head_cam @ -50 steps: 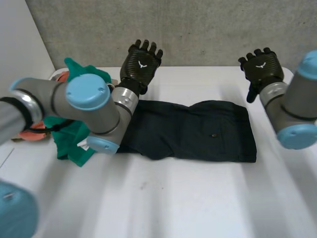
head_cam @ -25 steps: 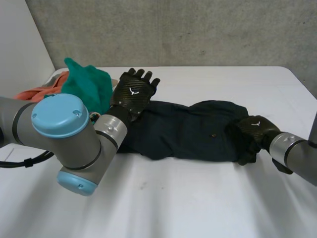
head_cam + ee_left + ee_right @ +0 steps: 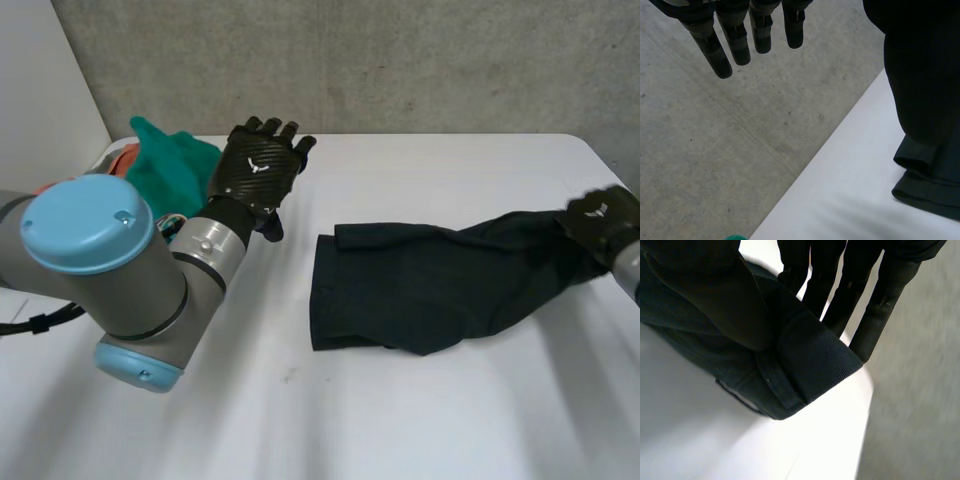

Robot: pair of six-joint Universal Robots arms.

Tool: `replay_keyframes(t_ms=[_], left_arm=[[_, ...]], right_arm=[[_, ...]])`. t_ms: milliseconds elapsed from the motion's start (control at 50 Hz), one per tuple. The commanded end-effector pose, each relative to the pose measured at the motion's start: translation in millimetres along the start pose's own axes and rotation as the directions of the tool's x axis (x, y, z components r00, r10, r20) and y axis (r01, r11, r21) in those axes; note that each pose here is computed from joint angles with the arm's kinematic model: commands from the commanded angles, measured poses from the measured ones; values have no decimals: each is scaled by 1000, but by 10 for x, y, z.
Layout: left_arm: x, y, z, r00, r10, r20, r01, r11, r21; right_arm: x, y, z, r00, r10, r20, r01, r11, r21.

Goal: Fold the laundry.

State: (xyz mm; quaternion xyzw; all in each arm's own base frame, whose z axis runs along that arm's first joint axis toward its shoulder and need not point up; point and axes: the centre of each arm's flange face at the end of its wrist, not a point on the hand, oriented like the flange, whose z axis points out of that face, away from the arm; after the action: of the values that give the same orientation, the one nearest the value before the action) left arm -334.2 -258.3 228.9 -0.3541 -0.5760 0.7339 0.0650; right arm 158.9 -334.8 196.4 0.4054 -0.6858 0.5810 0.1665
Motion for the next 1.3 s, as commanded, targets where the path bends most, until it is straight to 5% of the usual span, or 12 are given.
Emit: replay_keyframes(t_ms=[20, 80, 180, 280, 360, 480, 620, 680, 840, 1040, 1220, 1300], left_arm=[[-93, -27, -55, 1000, -20, 21, 20, 1000, -1], [-112, -37, -71, 999, -20, 26, 20, 1000, -1], [-159, -81, -113, 999, -22, 43, 22, 1000, 3], [-272, -94, -97, 995, -36, 95, 36, 999, 1], [-336, -158, -54, 990, -53, 128, 50, 998, 25], [-455, -413, 73, 982, -100, 160, 82, 990, 115], [-273, -487, 272, 980, -169, 102, 152, 976, 157], [-10, -481, 317, 981, -190, 37, 183, 972, 147], [728, 71, 414, 970, -202, -138, 190, 977, -93], [875, 503, 265, 979, -177, -103, 138, 942, -306], [921, 639, -29, 979, -147, -137, 65, 877, -477], [874, 483, -20, 979, -151, -140, 73, 891, -448]], right_arm=[[-565, -928, -182, 966, -245, 82, 196, 902, 385], [-907, -1102, -277, 934, -325, 146, 206, 827, 524], [-1751, -1188, -575, 799, -544, 255, 216, 656, 723], [-2031, -1187, -689, 733, -631, 254, 249, 597, 763], [-1995, -1232, -708, 754, -585, 299, 197, 636, 746], [-1452, -1411, -674, 845, -170, 508, -175, 808, 562], [-737, -1190, -349, 766, 396, 506, -571, 780, 255], [-532, -1040, -251, 751, 497, 434, -617, 763, 194], [-622, -742, 1, 724, 561, 402, -618, 786, 16], [-996, -467, 266, 716, 528, 456, -542, 833, -114], [-1042, -352, 332, 808, 396, 436, -404, 911, -79], [-856, -495, 264, 832, 374, 410, -401, 916, -21]])
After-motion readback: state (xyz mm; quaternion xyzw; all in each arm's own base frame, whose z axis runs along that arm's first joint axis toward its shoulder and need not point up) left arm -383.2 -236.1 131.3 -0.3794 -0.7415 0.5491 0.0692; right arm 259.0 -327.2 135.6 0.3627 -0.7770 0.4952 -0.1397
